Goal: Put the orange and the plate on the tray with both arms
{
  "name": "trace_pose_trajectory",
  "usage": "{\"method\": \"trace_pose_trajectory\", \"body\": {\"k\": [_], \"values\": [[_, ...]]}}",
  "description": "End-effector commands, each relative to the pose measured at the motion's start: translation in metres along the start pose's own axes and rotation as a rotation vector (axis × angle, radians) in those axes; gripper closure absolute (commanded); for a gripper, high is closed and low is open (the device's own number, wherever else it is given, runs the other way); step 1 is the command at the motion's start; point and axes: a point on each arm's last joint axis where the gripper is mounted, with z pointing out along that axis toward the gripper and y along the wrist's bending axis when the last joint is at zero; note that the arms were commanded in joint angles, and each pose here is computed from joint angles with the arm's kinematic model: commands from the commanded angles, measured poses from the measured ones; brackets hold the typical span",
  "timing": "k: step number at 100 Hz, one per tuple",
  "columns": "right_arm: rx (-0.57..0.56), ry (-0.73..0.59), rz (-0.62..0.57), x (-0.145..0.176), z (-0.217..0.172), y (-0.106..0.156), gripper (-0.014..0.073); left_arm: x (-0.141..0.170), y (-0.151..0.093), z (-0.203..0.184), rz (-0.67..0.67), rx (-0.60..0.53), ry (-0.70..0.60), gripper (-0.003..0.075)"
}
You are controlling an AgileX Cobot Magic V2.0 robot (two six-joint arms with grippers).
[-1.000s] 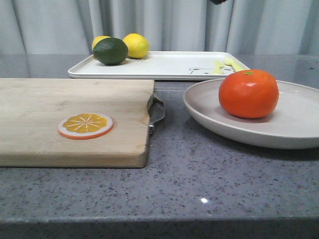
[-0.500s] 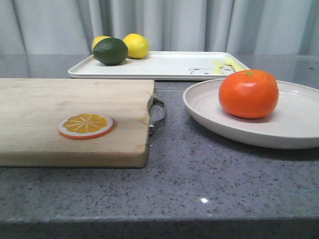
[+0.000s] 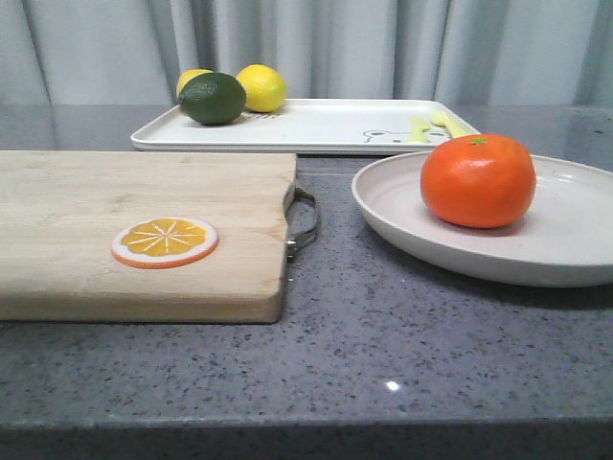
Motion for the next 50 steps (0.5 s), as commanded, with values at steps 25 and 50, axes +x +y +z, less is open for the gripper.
{"method": "trace_pose_trajectory", "body": {"k": [25,50], "values": [[-0.068,0.131,-0.059,-0.030,0.035,0.021,0.0155,0.003,0.000,-0.020,0.000,-0.003,-0.143,0.0741],[-0.096,0.315,-0.015,-0.036,0.070,0.028,0.0159,0.002,0.000,-0.020,0.000,-0.005,-0.153,0.0741]]}}
